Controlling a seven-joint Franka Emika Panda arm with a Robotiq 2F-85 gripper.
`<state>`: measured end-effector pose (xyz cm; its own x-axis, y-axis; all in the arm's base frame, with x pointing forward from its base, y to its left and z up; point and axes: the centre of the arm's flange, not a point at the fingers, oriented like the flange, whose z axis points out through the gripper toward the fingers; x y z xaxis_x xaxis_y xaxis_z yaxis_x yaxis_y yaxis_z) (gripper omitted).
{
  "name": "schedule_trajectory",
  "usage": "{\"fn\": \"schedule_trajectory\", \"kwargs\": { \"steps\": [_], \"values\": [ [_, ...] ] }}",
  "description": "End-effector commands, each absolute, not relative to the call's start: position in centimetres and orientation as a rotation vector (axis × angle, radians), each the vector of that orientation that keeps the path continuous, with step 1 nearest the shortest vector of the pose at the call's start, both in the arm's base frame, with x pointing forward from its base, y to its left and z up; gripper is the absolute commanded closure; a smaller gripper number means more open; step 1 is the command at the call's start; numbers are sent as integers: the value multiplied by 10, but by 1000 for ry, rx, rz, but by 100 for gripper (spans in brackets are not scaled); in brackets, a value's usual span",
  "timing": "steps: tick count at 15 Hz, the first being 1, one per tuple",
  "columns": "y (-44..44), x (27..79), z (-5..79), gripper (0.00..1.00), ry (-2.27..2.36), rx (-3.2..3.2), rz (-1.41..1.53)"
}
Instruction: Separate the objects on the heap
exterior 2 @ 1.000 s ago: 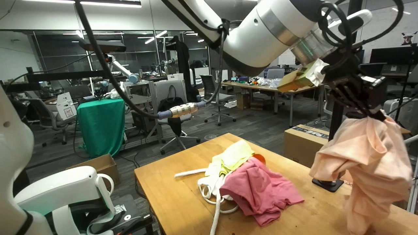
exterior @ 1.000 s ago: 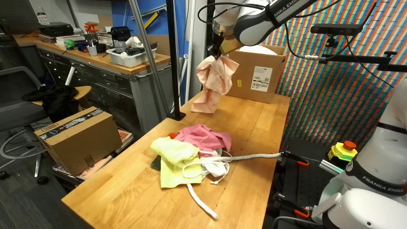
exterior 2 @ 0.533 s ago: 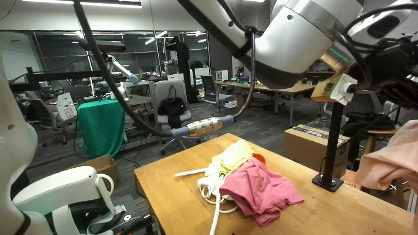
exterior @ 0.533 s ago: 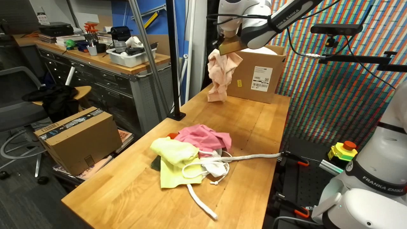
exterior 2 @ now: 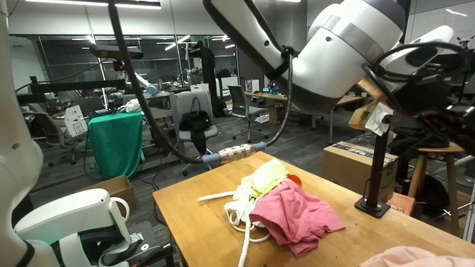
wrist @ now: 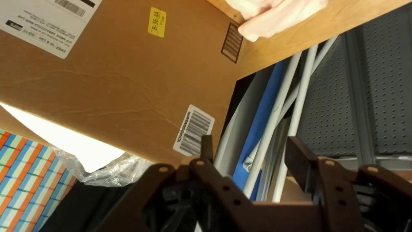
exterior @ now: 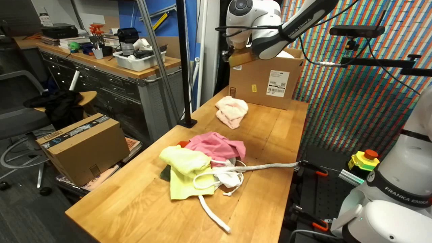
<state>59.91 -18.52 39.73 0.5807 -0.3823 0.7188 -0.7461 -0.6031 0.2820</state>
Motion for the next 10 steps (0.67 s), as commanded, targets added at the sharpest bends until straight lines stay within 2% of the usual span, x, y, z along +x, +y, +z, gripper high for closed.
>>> {"fn": "schedule_trajectory", "kwargs": {
  "steps": [1, 2, 3, 10],
  "values": [
    [-151, 586, 388, 7, -748, 2413, 715],
    [-134, 578, 379, 1, -706, 2461, 683],
    [-120, 573, 371, 0, -665, 2510, 651],
    [-24, 521, 314, 0, -288, 2783, 387]
  ]
}}
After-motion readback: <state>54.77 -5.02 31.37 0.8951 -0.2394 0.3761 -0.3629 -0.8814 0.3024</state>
